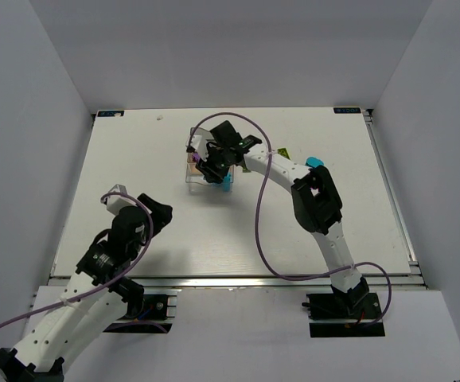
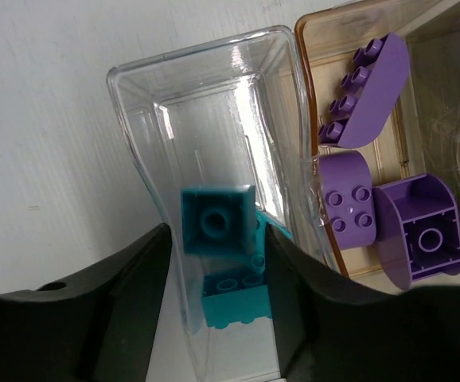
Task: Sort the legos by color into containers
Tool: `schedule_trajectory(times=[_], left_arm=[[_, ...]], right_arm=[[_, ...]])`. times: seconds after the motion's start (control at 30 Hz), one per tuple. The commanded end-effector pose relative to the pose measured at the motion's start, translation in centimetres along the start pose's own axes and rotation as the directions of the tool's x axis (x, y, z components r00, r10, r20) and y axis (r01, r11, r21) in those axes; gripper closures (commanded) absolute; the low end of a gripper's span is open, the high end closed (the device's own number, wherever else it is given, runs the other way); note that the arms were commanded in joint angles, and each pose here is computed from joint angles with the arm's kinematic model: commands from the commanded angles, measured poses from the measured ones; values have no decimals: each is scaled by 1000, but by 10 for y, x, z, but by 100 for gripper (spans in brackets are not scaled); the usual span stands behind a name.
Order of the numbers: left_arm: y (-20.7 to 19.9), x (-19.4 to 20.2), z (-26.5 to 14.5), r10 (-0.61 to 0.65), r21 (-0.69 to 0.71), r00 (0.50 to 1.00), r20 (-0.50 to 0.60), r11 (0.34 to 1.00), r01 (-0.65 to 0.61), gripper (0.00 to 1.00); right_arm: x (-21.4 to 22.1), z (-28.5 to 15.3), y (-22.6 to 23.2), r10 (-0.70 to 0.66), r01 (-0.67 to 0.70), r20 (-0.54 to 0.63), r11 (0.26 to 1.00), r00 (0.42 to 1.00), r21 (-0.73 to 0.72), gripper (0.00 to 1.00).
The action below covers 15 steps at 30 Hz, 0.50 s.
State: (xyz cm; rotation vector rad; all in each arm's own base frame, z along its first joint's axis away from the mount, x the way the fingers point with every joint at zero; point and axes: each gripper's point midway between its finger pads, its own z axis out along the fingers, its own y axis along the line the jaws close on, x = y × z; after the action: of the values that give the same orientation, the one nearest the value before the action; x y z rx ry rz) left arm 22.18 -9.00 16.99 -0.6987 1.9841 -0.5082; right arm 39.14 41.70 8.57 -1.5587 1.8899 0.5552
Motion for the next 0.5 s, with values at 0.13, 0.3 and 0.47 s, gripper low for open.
schedule_trajectory(times=[0.13,0.3,0.47], left_arm=[[-4,-2,3,5,6,1000,3,1000,-5,20],[-9,-1,6,15,21,1000,1,1000,-15,20],[-10,2,10,25,30,1000,-6,999,-25,20]], right_arm=[[-20,-7,-15,-63,61,41,997,997,51,30],[-36,-31,-6,-84,83,80,996,993,23,26],[-52,-81,-16,-45,30,168,995,985,93,27]])
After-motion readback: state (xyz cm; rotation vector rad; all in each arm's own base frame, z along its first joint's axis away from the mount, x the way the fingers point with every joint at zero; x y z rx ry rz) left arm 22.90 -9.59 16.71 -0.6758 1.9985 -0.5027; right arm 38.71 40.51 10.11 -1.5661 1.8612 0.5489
